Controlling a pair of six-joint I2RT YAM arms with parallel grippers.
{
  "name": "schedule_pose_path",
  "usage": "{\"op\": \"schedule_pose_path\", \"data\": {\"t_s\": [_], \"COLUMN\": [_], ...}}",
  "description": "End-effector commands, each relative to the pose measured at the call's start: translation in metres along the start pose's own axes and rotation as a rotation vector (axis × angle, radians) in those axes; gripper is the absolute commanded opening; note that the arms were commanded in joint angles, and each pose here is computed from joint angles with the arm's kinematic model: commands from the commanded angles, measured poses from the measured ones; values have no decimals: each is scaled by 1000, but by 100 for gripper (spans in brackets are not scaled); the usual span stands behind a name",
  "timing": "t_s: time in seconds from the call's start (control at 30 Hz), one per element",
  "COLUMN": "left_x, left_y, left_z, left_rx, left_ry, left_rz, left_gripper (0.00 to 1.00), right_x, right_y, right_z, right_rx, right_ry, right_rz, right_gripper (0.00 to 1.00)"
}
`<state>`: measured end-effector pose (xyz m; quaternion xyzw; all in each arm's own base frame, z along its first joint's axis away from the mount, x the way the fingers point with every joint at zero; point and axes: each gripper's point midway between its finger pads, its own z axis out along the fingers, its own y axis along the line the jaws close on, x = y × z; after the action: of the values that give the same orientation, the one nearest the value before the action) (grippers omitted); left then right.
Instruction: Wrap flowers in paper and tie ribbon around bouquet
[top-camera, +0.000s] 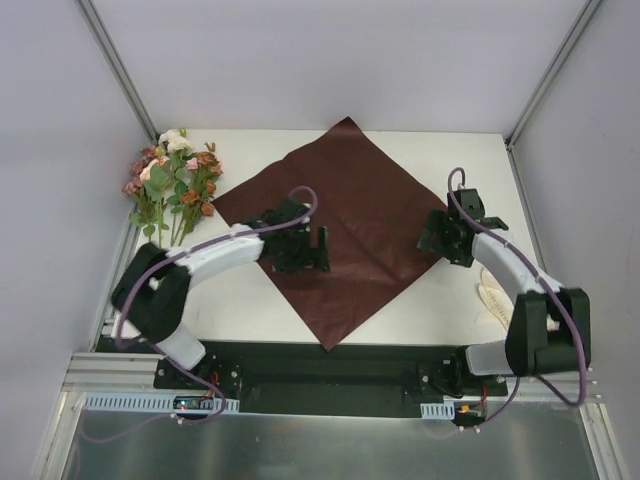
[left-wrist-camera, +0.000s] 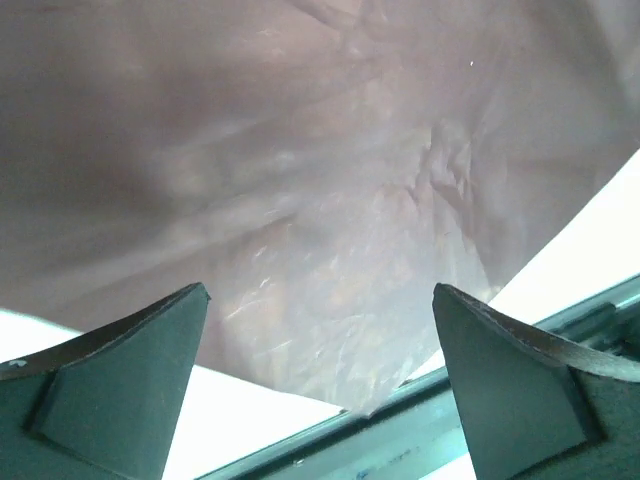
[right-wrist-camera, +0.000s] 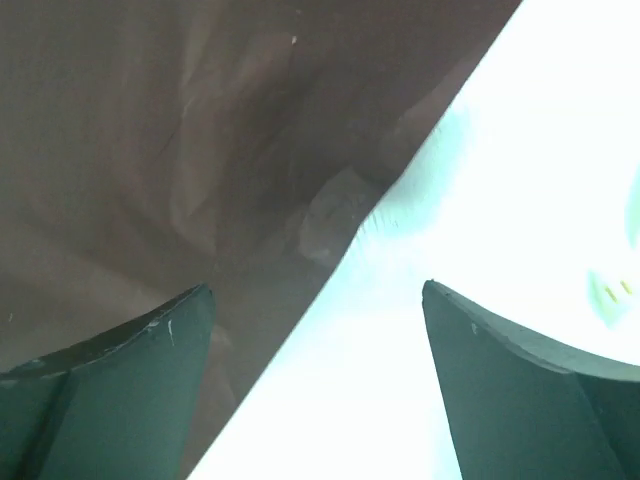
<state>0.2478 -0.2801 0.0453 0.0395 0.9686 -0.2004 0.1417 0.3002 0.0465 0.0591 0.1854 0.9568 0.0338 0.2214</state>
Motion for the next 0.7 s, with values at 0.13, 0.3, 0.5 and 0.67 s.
{"op": "schedule_pose_path", "data": {"t_s": [0.13,0.3,0.5,0.67], "left_x": [-43,-69,-82,-113], "left_y": [82,199,312,363], "left_z": [-149,-184,-179,-182], "left_rx": [48,-224,-371,-463], "left_ry": [-233,-312,-250,-253], "left_rz": [-139,-323,-575,-575], "left_gripper": [99,73,54,54], "right_x": [41,101,142,146], "right_y": [79,152,182,177], "right_z": [-84,-106,-115,-113], "right_rx": [-341,-587,-708,-721], "right_ry": [-105,-10,84,107], "right_rz": [-370,-581,-709,-745], "right_gripper": [90,87,82,82]}}
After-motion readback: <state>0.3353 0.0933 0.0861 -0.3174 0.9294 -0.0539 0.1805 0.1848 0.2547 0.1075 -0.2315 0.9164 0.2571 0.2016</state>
